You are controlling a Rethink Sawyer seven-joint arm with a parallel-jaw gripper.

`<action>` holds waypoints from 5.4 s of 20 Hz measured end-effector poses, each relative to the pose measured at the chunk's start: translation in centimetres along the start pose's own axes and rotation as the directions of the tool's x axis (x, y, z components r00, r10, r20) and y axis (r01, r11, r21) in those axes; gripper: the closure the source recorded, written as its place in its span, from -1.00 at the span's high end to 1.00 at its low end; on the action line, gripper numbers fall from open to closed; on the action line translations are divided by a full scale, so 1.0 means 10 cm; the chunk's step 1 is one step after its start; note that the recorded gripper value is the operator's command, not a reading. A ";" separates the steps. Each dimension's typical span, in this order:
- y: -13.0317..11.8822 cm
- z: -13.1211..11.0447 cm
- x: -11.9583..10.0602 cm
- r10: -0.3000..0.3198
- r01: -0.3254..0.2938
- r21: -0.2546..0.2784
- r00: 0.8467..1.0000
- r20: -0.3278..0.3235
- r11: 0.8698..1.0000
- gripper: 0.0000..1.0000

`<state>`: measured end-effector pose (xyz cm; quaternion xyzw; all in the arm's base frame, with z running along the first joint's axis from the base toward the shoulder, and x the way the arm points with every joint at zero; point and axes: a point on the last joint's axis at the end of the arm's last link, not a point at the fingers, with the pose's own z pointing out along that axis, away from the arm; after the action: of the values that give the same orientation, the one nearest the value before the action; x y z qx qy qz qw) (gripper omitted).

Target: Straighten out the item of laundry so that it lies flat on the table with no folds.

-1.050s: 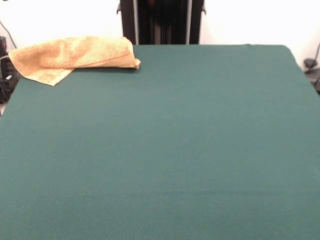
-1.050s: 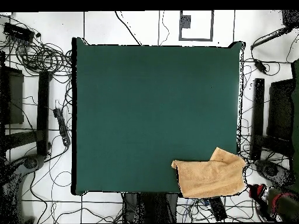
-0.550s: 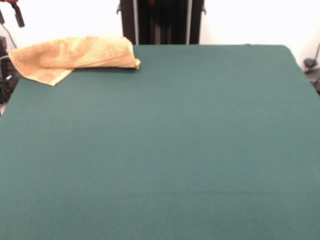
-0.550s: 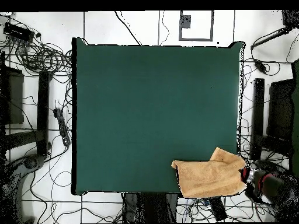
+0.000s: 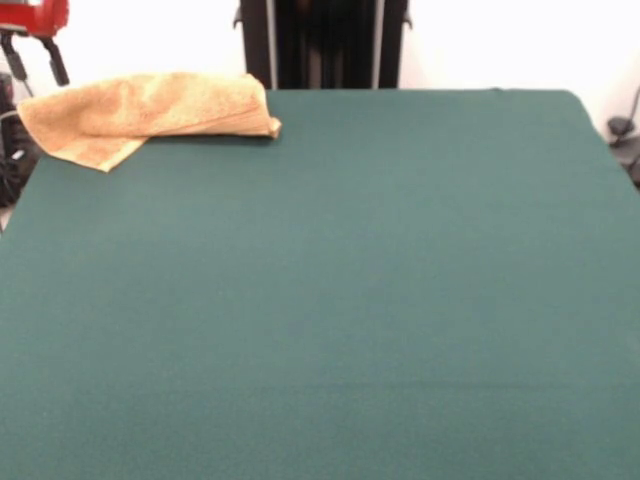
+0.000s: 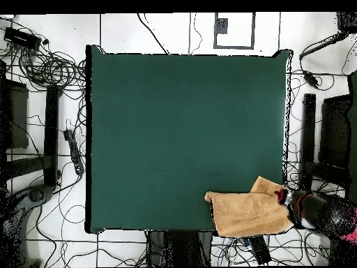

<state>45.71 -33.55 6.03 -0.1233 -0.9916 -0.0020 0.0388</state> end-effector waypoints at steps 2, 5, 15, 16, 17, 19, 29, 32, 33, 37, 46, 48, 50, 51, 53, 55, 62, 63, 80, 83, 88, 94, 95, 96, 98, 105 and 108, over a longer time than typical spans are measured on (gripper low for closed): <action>0.06 0.07 0.00 -0.005 0.005 -0.012 1.000 -0.010 1.000 1.00; 0.19 0.20 0.01 -0.013 0.012 -0.038 1.000 -0.020 0.999 1.00; 0.59 0.61 -0.02 -0.048 0.050 -0.086 0.999 0.024 0.995 1.00; 0.63 0.67 -0.02 -0.050 0.053 -0.090 0.998 0.031 0.995 1.00; 0.66 0.73 -0.01 -0.052 0.054 -0.089 0.998 0.035 0.995 1.00; 0.70 0.84 0.02 -0.053 0.056 -0.085 0.998 0.039 0.995 1.00; 0.79 0.96 0.03 -0.080 0.080 -0.011 0.997 0.020 0.997 1.00; 0.81 0.96 0.02 -0.093 0.093 0.012 0.996 0.011 0.996 1.00; 0.82 0.97 0.01 -0.098 0.098 0.021 0.995 0.007 0.995 1.00; 0.79 0.97 -0.01 -0.090 0.090 0.046 0.996 -0.001 0.995 -1.00; 0.75 0.97 -0.03 -0.052 0.052 0.041 0.999 -0.005 0.998 -1.00; 0.75 0.97 -0.04 -0.039 0.039 0.036 0.999 -0.006 0.999 -1.00; 0.75 0.96 -0.04 -0.027 0.028 0.031 1.000 -0.007 0.999 -1.00; 0.75 0.96 -0.04 -0.024 0.024 0.030 1.000 -0.008 0.999 -1.00; 0.75 0.96 -0.05 -0.009 0.009 0.023 1.000 -0.009 1.000 -1.00; 0.76 0.95 -0.05 0.003 -0.003 0.017 1.000 -0.011 1.000 -1.00; 0.84 0.93 -0.07 0.041 -0.040 0.007 0.999 -0.028 0.999 -1.00; 0.84 0.93 -0.07 0.045 -0.045 0.008 0.999 -0.030 0.999 -1.00; 0.89 0.74 -0.16 0.053 -0.049 0.035 0.994 -0.095 0.998 -1.00; 0.95 0.65 -0.24 0.049 -0.047 0.031 0.995 -0.088 0.998 -1.00; 1.22 0.32 -0.64 0.030 -0.030 0.008 1.000 -0.009 1.000 -1.00; 1.57 -0.07 -1.11 -0.018 0.020 -0.019 0.994 0.104 1.000 -1.00; 1.61 -0.11 -1.16 -0.023 0.026 -0.022 0.993 0.115 0.999 -1.00; 1.65 -0.15 -1.21 -0.029 0.032 -0.025 0.992 0.127 0.999 -1.00; 1.69 -0.18 -1.25 -0.035 0.039 -0.026 0.990 0.136 0.999 -1.00; 1.72 -0.21 -1.24 -0.040 0.044 -0.027 0.990 0.137 0.999 -1.00; 1.73 -0.19 -1.21 -0.042 0.046 -0.028 0.990 0.131 0.999 -1.00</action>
<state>61.74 -19.76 6.90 -0.1020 -0.9943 -0.0102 -0.0282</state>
